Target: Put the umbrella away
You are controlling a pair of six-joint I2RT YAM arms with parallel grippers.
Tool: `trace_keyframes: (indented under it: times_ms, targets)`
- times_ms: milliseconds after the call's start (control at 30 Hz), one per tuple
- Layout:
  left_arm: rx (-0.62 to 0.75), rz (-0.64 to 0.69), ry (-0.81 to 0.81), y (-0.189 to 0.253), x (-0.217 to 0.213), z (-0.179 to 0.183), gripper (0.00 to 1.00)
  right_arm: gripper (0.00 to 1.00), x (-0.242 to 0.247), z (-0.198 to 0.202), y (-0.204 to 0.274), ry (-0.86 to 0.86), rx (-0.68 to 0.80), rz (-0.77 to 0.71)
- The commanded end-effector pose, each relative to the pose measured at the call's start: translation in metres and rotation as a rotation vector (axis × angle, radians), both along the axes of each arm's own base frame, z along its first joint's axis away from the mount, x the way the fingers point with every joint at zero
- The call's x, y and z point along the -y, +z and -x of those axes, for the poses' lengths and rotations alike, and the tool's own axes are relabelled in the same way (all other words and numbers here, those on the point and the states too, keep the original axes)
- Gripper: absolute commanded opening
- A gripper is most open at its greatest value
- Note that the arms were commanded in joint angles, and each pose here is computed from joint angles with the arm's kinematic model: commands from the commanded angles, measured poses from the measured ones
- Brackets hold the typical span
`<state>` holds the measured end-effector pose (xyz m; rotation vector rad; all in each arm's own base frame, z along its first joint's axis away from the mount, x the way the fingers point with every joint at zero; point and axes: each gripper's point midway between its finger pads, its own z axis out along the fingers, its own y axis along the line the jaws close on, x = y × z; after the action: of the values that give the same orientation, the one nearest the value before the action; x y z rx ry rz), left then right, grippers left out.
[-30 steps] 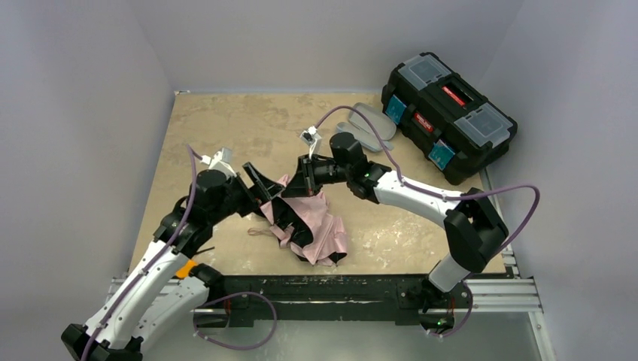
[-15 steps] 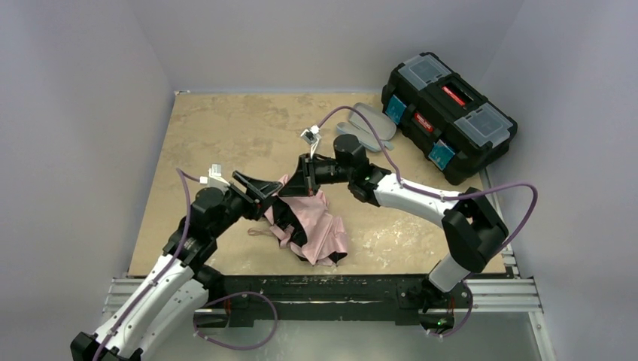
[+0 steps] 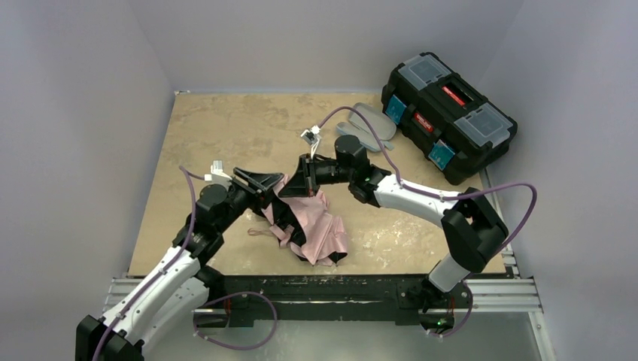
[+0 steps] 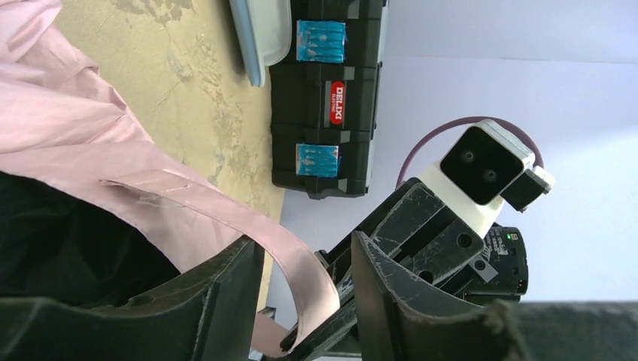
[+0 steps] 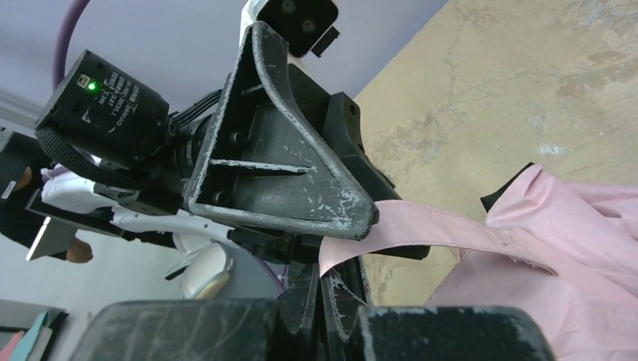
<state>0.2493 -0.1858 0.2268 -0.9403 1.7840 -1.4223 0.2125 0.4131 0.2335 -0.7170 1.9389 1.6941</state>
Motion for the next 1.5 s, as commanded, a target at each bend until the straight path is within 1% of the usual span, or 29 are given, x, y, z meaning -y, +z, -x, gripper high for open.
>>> trace_keyframes:
  times_ms: [0, 33, 67, 100, 133, 167, 267, 300, 367, 433, 533, 633, 733, 833, 933, 1133, 1267, 1467]
  targets:
    - [0.062, 0.054, 0.019, 0.021, 0.001, -0.009, 0.41, 0.00, 0.002, 0.006, 0.014, 0.029, 0.040, -0.050]
    - [0.059, 0.050, 0.020, 0.021, 0.000, -0.009, 0.38, 0.00, 0.002, 0.006, 0.014, 0.031, 0.040, -0.052]
    - [0.059, 0.047, 0.021, 0.021, 0.000, -0.009, 0.30, 0.00, 0.002, 0.006, 0.014, 0.031, 0.040, -0.051]
    - [0.059, 0.042, 0.020, 0.021, 0.000, -0.009, 0.20, 0.00, 0.002, 0.007, 0.014, 0.031, 0.042, -0.052]
    - [0.058, 0.036, 0.021, 0.021, 0.000, -0.009, 0.06, 0.00, 0.002, 0.007, 0.014, 0.032, 0.042, -0.052]
    - [0.053, 0.027, 0.021, 0.021, 0.000, -0.009, 0.00, 0.00, 0.002, 0.007, 0.014, 0.030, 0.043, -0.052]
    - [0.048, -0.023, 0.025, 0.020, -0.003, -0.009, 0.00, 0.00, 0.003, 0.005, 0.013, 0.015, 0.044, -0.041]
    - [0.045, -0.043, 0.030, 0.019, -0.004, -0.009, 0.00, 0.08, 0.004, 0.003, 0.012, 0.003, 0.044, -0.031]
    - [0.033, -0.098, 0.036, 0.013, -0.008, -0.007, 0.00, 0.34, 0.009, -0.005, 0.006, -0.043, 0.048, 0.027]
    - [0.038, -0.146, 0.044, 0.010, -0.013, -0.006, 0.00, 0.52, 0.017, -0.018, 0.001, -0.126, 0.066, 0.108]
    - [0.049, -0.204, 0.064, 0.005, -0.020, -0.006, 0.00, 0.70, 0.032, -0.032, -0.006, -0.225, 0.079, 0.237]
    - [0.054, -0.246, 0.056, -0.001, -0.021, -0.006, 0.00, 0.83, 0.047, -0.039, -0.010, -0.312, 0.055, 0.334]
    - [0.058, -0.277, 0.044, -0.010, -0.019, -0.009, 0.00, 0.97, 0.066, -0.048, -0.013, -0.455, -0.022, 0.415]
    - [0.080, -0.294, 0.031, -0.011, -0.016, -0.013, 0.00, 0.99, 0.092, -0.059, -0.036, -0.631, -0.128, 0.574]
    - [0.103, -0.329, 0.021, -0.008, -0.015, -0.017, 0.00, 0.99, 0.103, -0.054, -0.056, -0.660, -0.210, 0.687]
    - [0.157, -0.434, -0.001, -0.005, -0.015, -0.023, 0.00, 0.99, 0.111, -0.052, -0.083, -0.773, -0.365, 0.741]
    - [0.184, -0.490, -0.021, -0.006, -0.015, -0.025, 0.00, 0.99, 0.103, -0.049, -0.100, -0.788, -0.470, 0.754]
    - [0.195, -0.568, -0.038, -0.014, -0.015, -0.032, 0.00, 0.99, 0.078, -0.041, -0.131, -0.722, -0.628, 0.745]
